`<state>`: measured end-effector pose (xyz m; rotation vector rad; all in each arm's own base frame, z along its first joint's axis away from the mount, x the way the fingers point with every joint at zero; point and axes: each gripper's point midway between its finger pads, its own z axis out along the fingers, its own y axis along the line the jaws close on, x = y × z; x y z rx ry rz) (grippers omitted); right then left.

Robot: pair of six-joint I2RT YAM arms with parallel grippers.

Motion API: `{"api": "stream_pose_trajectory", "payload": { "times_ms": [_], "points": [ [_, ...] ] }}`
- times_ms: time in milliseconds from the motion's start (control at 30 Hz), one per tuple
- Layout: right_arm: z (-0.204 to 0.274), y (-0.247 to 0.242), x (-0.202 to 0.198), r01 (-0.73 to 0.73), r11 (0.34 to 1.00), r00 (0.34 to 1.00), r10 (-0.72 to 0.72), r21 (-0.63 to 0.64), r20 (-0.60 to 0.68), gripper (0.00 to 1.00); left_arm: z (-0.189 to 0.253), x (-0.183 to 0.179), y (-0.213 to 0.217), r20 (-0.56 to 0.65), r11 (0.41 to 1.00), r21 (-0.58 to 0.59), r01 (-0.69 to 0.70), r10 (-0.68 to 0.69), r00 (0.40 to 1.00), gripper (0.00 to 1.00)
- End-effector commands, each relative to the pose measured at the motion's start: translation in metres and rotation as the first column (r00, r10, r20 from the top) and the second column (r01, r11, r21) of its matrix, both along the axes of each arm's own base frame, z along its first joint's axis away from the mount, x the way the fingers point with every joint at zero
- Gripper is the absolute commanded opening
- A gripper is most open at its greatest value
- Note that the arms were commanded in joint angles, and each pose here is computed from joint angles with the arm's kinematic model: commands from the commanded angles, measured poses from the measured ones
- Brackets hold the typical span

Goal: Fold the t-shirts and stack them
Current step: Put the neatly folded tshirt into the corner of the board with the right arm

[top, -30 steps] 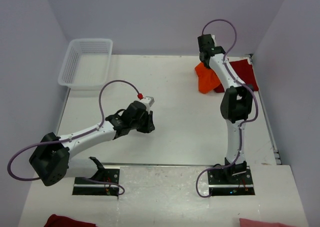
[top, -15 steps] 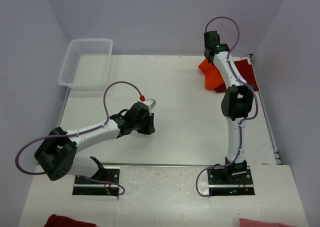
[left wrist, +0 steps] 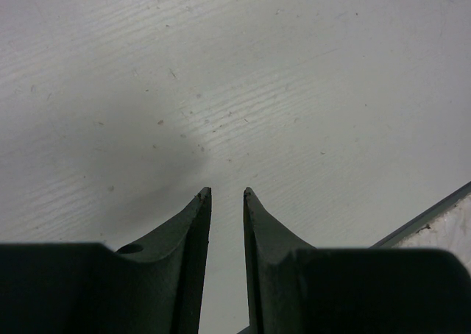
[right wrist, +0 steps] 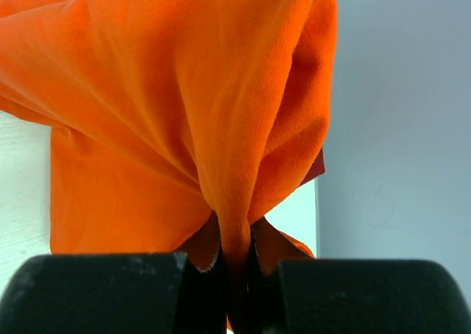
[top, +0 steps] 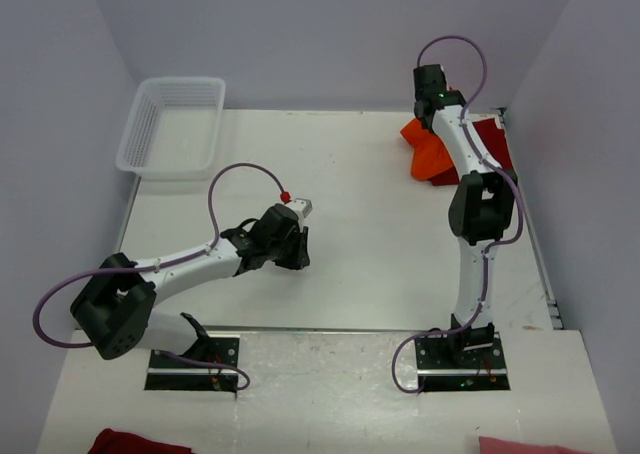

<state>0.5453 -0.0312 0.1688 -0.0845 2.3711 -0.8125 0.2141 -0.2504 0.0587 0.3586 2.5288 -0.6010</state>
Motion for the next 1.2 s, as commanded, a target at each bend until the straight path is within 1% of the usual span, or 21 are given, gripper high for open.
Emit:
{"api": "stream_pose_trajectory", "payload": {
  "times_ms": [0,233,367,700,1167],
  "points": [
    [0.064,-0.006,-0.008,0.030,0.999,0.987,-0.032,0.016,0.157,0.00,0.013,0.009,-0.012,0.051,0.999,-0.041,0.029,-0.027,0.998,0.26],
    [0.075,-0.006,-0.014,0.037,0.999,0.982,-0.040,0.020,0.184,0.00,0.010,0.008,-0.012,0.043,0.999,-0.041,0.030,-0.028,0.999,0.26],
    [0.073,-0.008,-0.015,0.038,0.999,0.984,-0.040,0.010,0.174,0.00,0.010,0.007,-0.013,0.043,0.998,-0.041,0.036,-0.034,0.999,0.26],
    [0.078,-0.004,-0.025,0.029,0.999,0.982,-0.036,0.043,0.188,0.00,0.010,0.008,-0.014,0.042,0.998,-0.045,0.040,-0.038,0.998,0.26],
    [0.075,0.003,-0.026,0.017,0.999,0.984,-0.022,0.030,0.179,0.00,0.009,0.006,-0.013,0.041,0.998,-0.044,0.047,-0.045,0.998,0.27]
  ]
}}
